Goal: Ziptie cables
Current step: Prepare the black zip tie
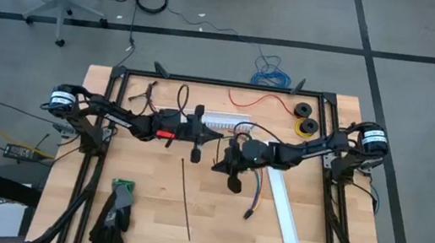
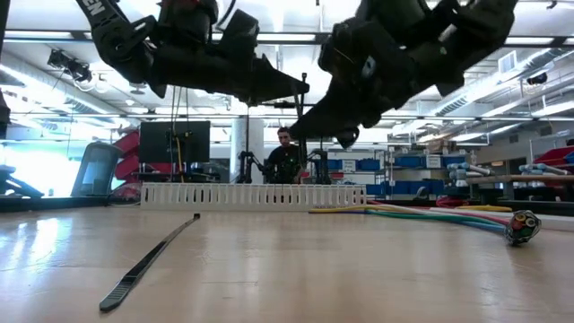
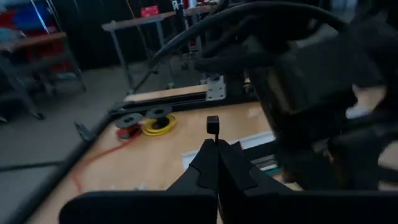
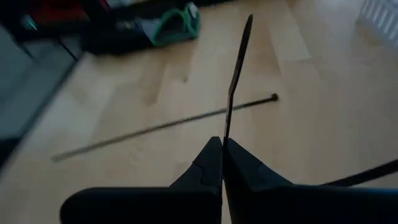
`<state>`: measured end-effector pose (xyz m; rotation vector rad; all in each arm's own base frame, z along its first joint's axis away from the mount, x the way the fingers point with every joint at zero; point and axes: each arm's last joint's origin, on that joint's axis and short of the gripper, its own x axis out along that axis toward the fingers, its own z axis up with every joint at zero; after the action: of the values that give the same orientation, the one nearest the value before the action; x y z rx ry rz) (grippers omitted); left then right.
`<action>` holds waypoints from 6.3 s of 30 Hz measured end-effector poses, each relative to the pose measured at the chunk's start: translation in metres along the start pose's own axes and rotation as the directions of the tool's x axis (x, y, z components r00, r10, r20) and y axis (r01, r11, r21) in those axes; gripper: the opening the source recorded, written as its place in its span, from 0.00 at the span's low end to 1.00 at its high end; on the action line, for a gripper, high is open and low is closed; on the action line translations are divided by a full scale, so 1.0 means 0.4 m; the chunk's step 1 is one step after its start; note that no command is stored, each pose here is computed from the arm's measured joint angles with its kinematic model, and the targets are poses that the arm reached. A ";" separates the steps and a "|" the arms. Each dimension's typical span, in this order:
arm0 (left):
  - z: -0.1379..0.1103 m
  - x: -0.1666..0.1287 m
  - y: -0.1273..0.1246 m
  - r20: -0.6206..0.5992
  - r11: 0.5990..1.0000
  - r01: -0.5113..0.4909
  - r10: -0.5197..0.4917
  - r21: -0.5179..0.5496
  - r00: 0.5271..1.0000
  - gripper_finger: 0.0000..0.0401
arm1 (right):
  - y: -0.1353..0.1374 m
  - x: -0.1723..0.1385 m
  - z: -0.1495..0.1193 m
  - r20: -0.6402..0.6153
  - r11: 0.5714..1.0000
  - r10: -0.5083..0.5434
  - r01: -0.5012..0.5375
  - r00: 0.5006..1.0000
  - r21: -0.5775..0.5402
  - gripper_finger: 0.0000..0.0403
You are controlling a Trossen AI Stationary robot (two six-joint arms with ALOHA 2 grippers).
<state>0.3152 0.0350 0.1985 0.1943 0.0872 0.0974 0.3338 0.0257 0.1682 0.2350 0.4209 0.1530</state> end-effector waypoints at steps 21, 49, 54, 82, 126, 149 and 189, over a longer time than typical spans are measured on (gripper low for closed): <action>-0.001 0.000 -0.018 -0.028 0.907 -0.028 0.044 0.419 0.999 0.00 | -0.142 -0.060 0.000 0.179 0.944 0.111 -0.160 0.978 0.288 0.00; -0.005 -0.001 -0.007 -0.049 0.856 -0.068 0.108 0.513 0.993 0.00 | -0.136 -0.062 0.009 0.207 0.940 0.165 -0.217 0.964 0.264 0.00; -0.005 -0.001 -0.007 -0.049 0.857 -0.067 0.106 0.511 0.993 0.00 | -0.136 -0.062 0.009 0.207 0.941 0.164 -0.216 0.964 0.260 0.00; 0.003 0.000 -0.008 -0.022 0.862 -0.083 0.109 0.501 0.994 0.00 | -0.138 -0.063 0.016 0.216 0.939 0.177 -0.231 0.960 0.256 0.00; -0.008 0.000 0.028 -0.038 0.993 -0.107 0.109 0.052 0.993 0.00 | -0.136 -0.067 0.026 0.246 0.923 0.212 -0.276 0.946 0.269 0.00; -0.002 0.000 0.005 -0.021 0.981 -0.054 0.059 0.189 0.998 0.00 | -0.156 -0.071 0.024 0.236 0.921 0.181 -0.248 0.955 0.299 0.00; -0.020 -0.003 -0.043 -0.144 0.812 -0.006 0.112 0.584 0.983 0.00 | -0.195 -0.092 0.046 0.318 0.922 0.131 -0.233 0.939 0.310 0.00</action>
<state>0.3149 0.0197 0.1876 0.8101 0.2863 0.1488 0.3161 -0.0602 0.1784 0.6362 0.1256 0.2262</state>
